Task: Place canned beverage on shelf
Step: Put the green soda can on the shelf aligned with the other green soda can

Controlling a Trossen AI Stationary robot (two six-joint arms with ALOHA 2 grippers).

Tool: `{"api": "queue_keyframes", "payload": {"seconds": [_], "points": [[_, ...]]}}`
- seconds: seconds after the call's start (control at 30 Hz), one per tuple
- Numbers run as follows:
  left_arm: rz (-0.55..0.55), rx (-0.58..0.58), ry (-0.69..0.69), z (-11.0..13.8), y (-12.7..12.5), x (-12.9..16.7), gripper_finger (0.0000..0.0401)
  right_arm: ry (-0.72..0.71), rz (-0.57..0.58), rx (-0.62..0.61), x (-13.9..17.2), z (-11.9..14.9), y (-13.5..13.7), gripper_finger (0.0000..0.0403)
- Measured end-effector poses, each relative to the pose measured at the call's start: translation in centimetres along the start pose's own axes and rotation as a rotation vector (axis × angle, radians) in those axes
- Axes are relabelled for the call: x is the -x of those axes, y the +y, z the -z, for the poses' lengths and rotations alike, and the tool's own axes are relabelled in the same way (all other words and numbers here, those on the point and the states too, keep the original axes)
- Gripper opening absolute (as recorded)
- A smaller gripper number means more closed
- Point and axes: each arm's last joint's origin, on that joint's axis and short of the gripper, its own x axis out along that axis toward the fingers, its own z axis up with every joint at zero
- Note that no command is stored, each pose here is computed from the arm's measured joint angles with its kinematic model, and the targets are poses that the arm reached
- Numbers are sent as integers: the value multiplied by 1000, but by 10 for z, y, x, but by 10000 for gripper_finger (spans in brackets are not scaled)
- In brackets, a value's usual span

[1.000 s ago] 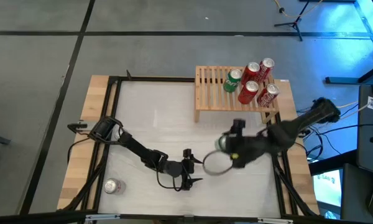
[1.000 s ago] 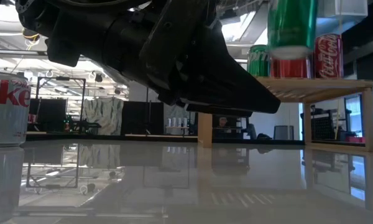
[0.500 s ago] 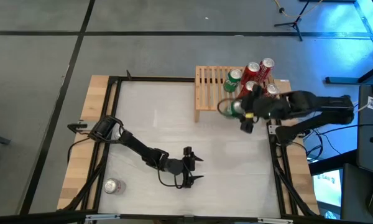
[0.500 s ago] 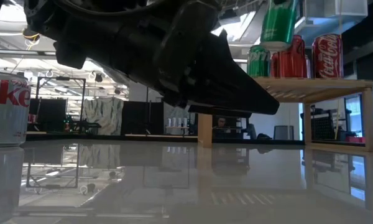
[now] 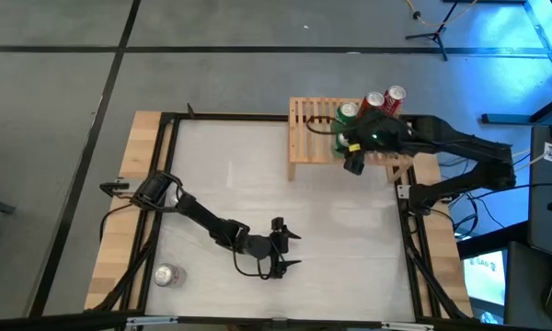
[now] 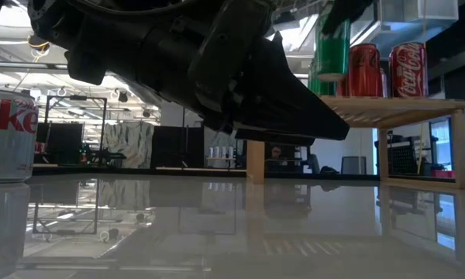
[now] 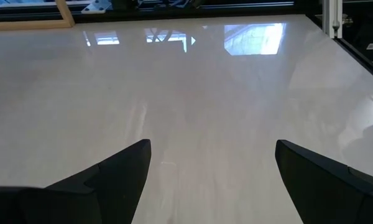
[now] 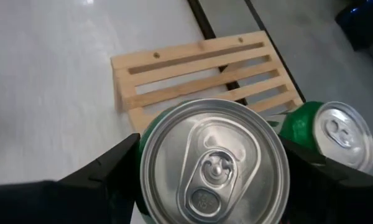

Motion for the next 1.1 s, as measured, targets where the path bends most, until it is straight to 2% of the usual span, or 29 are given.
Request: {"api": "queue_keyframes", "payload": {"seconds": [0.53, 0.87, 1.1], "points": [[3, 3, 0, 0, -1, 0, 334, 106, -35, 15, -33, 3, -15, 286], [5, 2, -1, 0, -2, 1, 334, 112, -36, 29, -35, 4, -16, 287], [5, 2, -1, 0, -2, 1, 334, 106, -15, 40, -35, 4, -16, 379]]}}
